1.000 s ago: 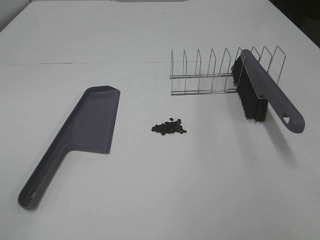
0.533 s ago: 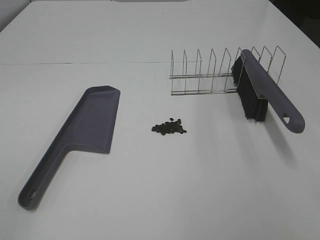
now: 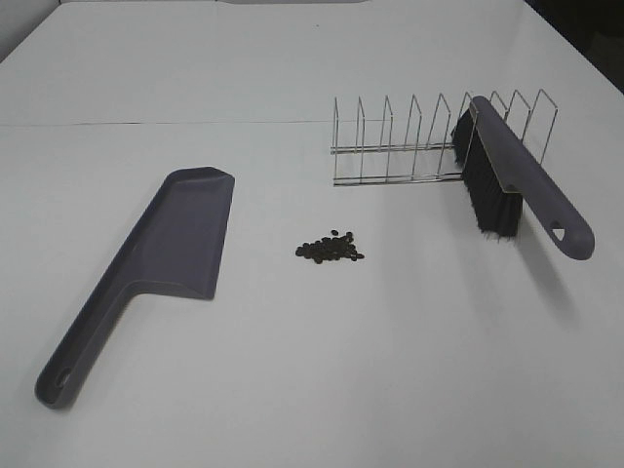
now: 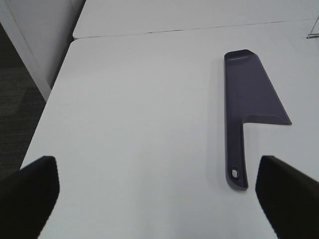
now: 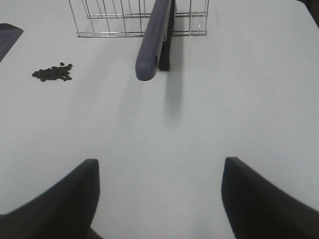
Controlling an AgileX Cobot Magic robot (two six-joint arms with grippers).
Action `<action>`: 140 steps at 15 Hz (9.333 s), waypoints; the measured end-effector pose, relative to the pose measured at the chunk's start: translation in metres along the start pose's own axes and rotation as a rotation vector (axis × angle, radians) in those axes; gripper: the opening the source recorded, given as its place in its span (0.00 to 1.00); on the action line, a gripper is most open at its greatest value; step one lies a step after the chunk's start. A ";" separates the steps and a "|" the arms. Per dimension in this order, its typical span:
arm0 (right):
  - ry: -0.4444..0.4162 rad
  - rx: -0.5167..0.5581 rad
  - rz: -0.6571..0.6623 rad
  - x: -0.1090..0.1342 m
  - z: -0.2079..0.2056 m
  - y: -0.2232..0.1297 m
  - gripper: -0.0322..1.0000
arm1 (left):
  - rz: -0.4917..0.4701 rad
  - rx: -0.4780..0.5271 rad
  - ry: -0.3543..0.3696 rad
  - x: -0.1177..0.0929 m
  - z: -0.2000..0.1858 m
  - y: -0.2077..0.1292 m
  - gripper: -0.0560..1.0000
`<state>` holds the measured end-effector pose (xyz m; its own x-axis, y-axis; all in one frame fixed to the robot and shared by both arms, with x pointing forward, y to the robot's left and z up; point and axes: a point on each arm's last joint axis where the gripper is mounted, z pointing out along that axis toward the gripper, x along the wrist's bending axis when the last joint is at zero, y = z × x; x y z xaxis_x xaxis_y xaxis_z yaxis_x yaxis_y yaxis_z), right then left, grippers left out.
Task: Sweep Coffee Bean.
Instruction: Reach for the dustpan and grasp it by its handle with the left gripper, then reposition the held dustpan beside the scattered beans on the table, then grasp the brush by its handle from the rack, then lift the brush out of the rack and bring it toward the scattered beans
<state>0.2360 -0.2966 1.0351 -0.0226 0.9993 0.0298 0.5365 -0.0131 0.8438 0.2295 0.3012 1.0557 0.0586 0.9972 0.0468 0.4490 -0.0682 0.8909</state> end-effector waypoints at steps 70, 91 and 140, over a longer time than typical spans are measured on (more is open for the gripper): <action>-0.016 0.000 -0.004 -0.001 0.000 0.000 0.61 | 0.103 1.064 -0.103 -0.097 0.367 -0.012 0.35; 0.080 0.469 0.132 0.011 0.095 0.114 0.62 | 0.065 1.029 -0.117 -0.096 0.346 0.017 0.35; 0.080 0.941 0.138 0.000 0.323 0.185 0.30 | 0.079 1.045 -0.111 -0.102 0.338 0.013 0.35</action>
<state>0.6078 -0.2877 1.0175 0.0528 0.9853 0.1627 0.9966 -0.0624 0.0542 0.5306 0.1882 0.9098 0.1794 0.9838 -0.0011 0.9825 -0.1791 0.0518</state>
